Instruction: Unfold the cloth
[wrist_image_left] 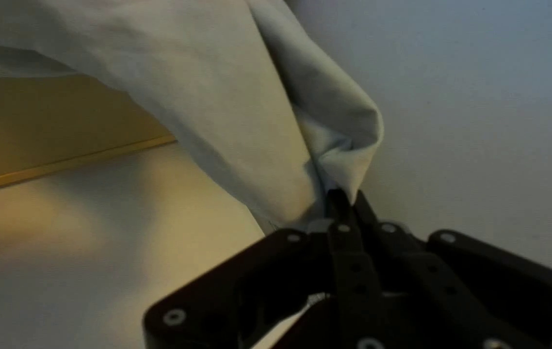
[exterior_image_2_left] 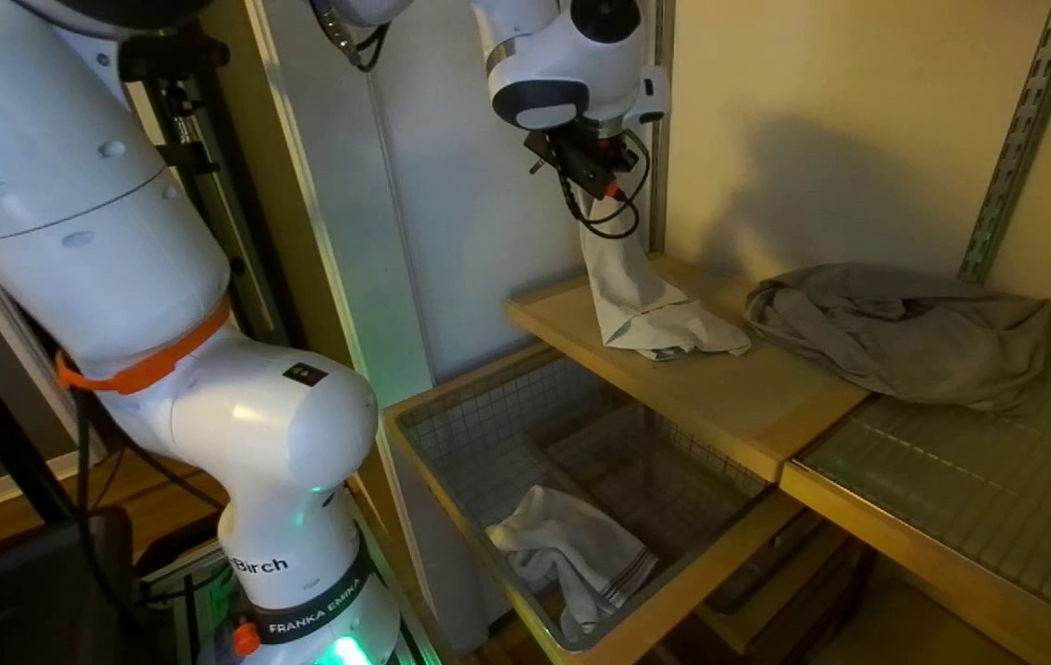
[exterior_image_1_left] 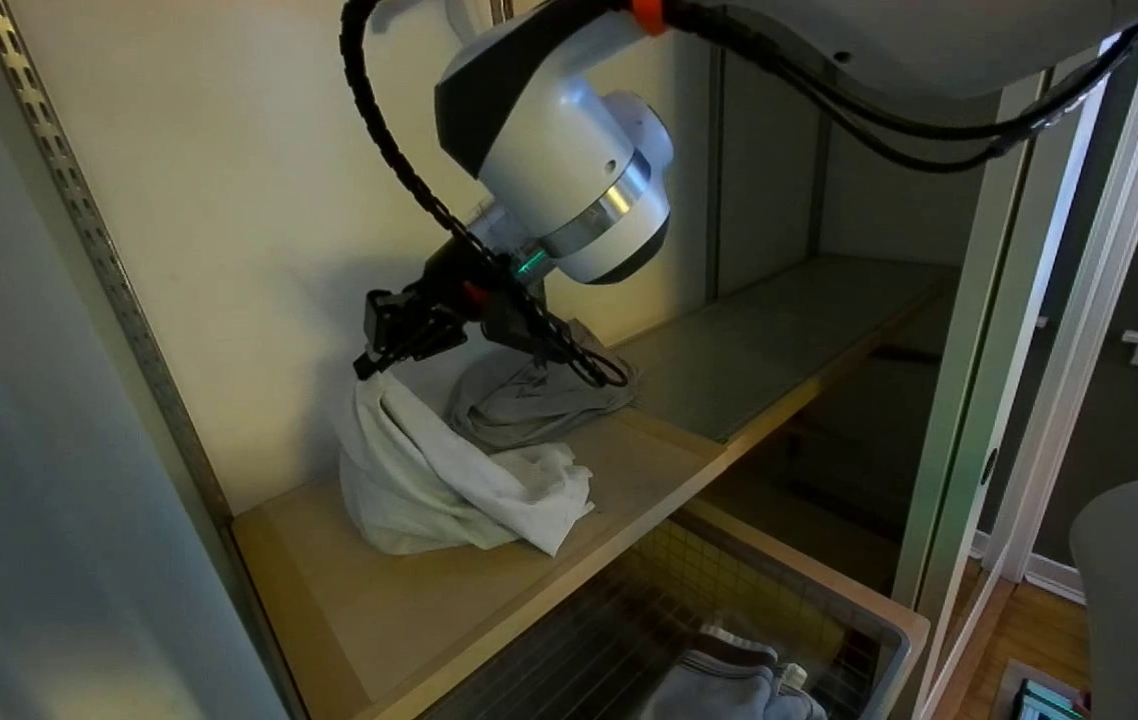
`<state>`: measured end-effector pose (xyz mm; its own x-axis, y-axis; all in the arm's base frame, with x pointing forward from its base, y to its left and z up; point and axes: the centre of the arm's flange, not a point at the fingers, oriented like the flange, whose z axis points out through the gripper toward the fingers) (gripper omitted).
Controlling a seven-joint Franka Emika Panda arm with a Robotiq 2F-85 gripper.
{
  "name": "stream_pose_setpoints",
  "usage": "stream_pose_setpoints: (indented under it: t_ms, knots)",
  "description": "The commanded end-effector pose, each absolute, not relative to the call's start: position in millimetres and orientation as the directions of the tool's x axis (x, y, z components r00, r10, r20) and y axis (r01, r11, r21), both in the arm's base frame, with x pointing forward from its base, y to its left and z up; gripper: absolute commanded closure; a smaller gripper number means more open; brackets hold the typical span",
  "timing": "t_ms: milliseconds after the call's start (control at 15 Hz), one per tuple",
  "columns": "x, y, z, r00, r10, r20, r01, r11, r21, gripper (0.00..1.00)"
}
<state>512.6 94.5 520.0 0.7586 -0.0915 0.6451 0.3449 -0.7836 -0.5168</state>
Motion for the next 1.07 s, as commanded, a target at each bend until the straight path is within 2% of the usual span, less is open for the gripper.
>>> stream_pose_setpoints:
  t_ms: [0,200,533,667,800,1000]
  knots:
    - [553.5,82.4,500.2,0.82,-0.121,0.56,0.26,-0.793,-0.551,0.67]
    - [559.0,61.7,485.5,0.902,-0.114,0.416,0.139,-0.836,-0.531,0.43]
    - [591.9,-1.7,459.6,0.955,-0.116,0.273,-0.021,-0.944,-0.329,0.05]
    - [597.2,-16.9,443.4,0.978,-0.087,0.188,-0.035,-0.964,-0.262,0.0]
    - [600.3,-21.3,426.3,0.995,-0.052,0.087,-0.027,-0.961,-0.275,0.0]
    - [607.7,-13.4,411.2,0.999,-0.032,0.03,-0.02,-0.94,-0.342,0.0]
